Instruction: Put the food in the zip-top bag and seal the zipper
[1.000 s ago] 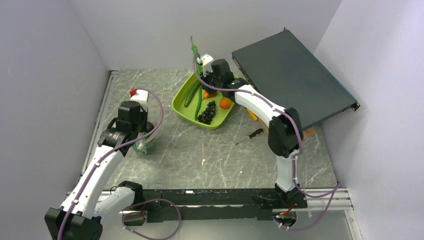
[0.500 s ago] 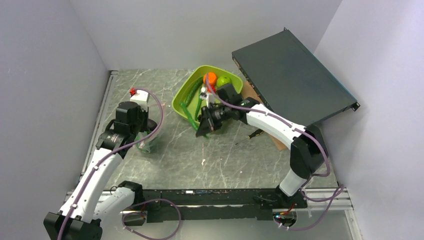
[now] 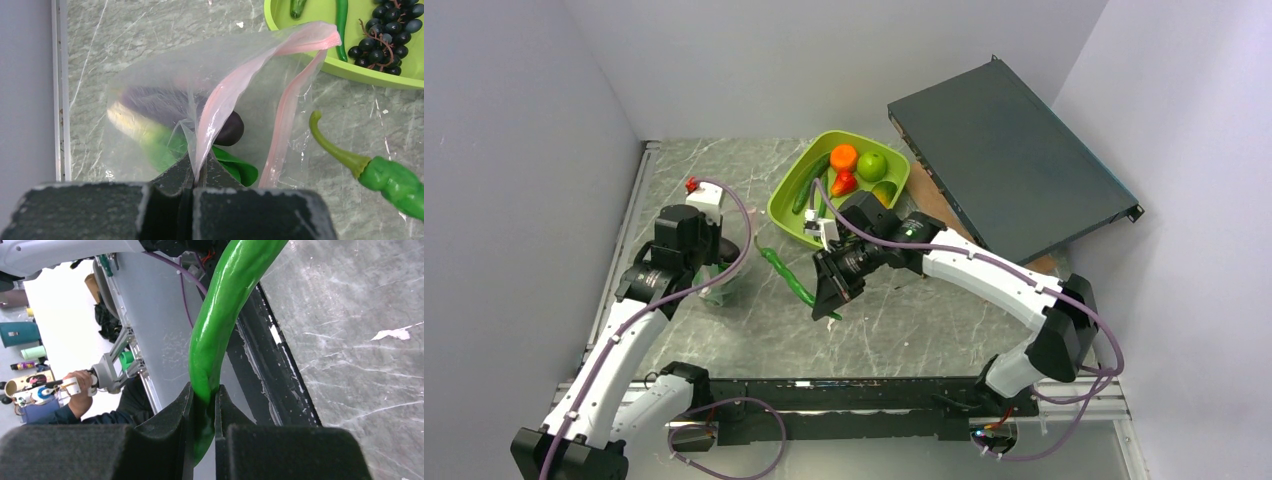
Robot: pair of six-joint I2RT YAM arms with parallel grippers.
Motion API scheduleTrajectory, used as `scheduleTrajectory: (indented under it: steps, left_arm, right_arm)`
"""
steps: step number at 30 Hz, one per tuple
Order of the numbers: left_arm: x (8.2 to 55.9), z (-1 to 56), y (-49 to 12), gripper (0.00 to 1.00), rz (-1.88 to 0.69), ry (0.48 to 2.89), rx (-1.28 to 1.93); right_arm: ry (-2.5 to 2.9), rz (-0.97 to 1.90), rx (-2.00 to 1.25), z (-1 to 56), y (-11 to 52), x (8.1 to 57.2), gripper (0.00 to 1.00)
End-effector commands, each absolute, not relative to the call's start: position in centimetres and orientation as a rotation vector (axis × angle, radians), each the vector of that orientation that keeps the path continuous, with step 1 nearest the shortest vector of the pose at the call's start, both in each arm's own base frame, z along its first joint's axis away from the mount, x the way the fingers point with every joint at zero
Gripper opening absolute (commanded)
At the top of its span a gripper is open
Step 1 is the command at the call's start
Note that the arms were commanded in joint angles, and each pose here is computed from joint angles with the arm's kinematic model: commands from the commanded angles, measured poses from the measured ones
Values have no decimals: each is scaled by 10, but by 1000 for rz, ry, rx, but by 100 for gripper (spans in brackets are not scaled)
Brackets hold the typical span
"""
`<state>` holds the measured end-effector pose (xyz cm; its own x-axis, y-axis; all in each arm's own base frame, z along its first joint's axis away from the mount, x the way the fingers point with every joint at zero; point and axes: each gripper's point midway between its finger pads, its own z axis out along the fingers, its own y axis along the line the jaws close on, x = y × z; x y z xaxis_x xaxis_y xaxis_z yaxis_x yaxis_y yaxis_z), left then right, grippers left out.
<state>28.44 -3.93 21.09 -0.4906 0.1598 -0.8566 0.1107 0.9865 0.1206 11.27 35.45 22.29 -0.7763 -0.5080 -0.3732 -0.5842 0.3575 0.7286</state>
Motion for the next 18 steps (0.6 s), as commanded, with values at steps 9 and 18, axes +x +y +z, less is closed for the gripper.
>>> scheduleTrajectory:
  steps: [9, 18]
  left_arm:
    - [289, 227, -57, 0, -43, 2003, 259]
    - [284, 235, -65, 0, -63, 1944, 293]
  right_arm:
    - [2373, 1511, -1054, 258, 374, 99, 0]
    - [2387, 1611, -956, 242, 449, 145, 0]
